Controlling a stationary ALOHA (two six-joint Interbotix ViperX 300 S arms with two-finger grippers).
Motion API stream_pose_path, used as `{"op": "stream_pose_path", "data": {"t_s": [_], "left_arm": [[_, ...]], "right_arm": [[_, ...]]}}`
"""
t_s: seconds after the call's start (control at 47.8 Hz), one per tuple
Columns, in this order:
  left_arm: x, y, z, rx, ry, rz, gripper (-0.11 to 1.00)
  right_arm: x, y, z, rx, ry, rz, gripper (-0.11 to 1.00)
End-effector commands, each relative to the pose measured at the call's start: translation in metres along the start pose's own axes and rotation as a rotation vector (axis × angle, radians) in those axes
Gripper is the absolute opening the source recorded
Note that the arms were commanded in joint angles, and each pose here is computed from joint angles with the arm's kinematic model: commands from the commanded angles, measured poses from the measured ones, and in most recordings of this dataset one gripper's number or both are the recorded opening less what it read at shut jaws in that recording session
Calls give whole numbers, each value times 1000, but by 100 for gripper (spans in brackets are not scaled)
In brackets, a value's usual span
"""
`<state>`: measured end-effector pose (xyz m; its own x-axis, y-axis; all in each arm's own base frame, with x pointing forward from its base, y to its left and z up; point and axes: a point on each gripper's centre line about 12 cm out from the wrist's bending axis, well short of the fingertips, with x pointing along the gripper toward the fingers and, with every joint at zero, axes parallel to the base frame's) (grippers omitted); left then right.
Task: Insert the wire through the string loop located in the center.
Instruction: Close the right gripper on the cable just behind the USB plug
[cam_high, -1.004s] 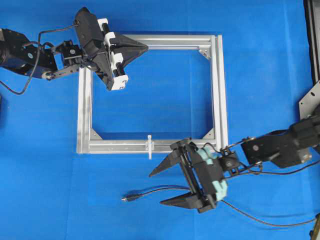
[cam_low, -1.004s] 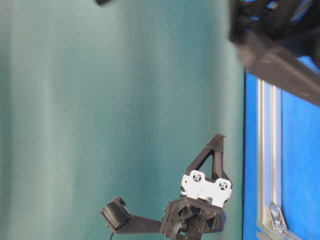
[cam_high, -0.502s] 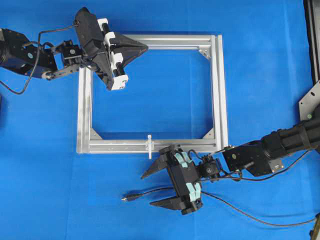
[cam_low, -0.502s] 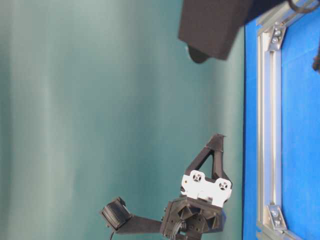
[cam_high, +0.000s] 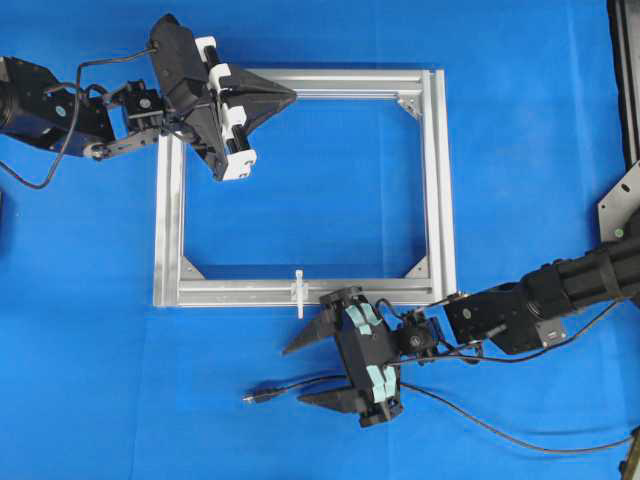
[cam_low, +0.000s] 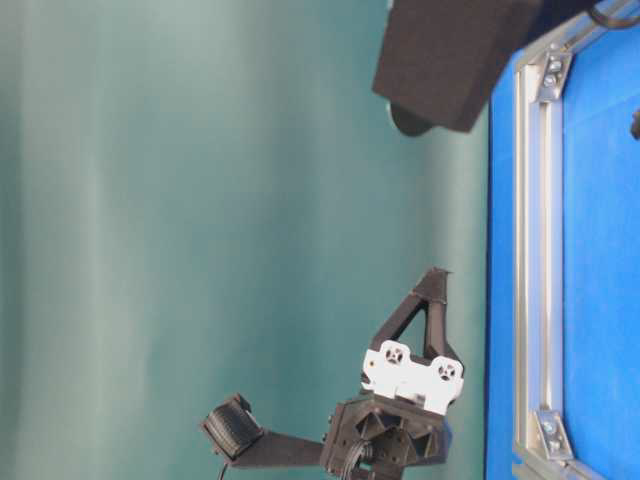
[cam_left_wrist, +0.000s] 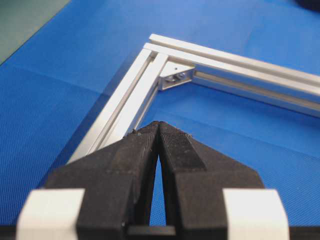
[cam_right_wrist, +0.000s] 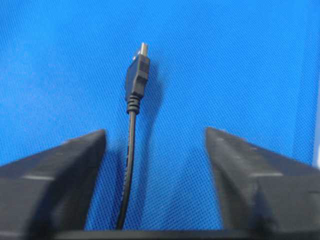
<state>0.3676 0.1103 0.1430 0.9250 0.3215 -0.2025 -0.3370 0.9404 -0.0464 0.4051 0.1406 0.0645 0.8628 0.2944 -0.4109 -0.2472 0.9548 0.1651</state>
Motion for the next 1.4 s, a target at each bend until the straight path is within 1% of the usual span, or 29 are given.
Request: {"op": "stream_pose_path", "data": {"t_s": [0.0, 0.125, 0.188, 0.251, 0.544, 0.732, 1.024, 1.15, 1.296, 1.38], "left_arm": [[-1, -2, 14, 2, -43, -6, 0], [-1, -2, 15, 2, -44, -6, 0], [-1, -2, 14, 2, -43, -6, 0], [-1, -2, 14, 2, -43, -6, 0], [-1, -2, 15, 2, -44, -6, 0], [0, -2, 15, 2, -44, -7, 0], [0, -3, 16, 2, -47, -9, 0], [0, -4, 16, 2, -47, -11, 0], [0, -4, 17, 3, -50, -12, 0], [1, -4, 18, 2, -53, -11, 0]], "right_arm": [[-1, 2, 9, 1, -19, 5, 48], [-1, 3, 6, -1, -7, 4, 15], [-1, 2, 6, -3, -6, 4, 4], [-1, 3, 6, -3, -5, 5, -2], [-1, 3, 6, 0, -5, 6, -3], [-5, 5, 13, 3, -4, 5, -3], [-16, 10, 41, -8, -30, 13, -3], [-26, 13, 60, -10, -39, 14, -3], [-39, 18, 79, -25, -52, 25, -3], [-41, 19, 82, -31, -53, 27, -3]]}}
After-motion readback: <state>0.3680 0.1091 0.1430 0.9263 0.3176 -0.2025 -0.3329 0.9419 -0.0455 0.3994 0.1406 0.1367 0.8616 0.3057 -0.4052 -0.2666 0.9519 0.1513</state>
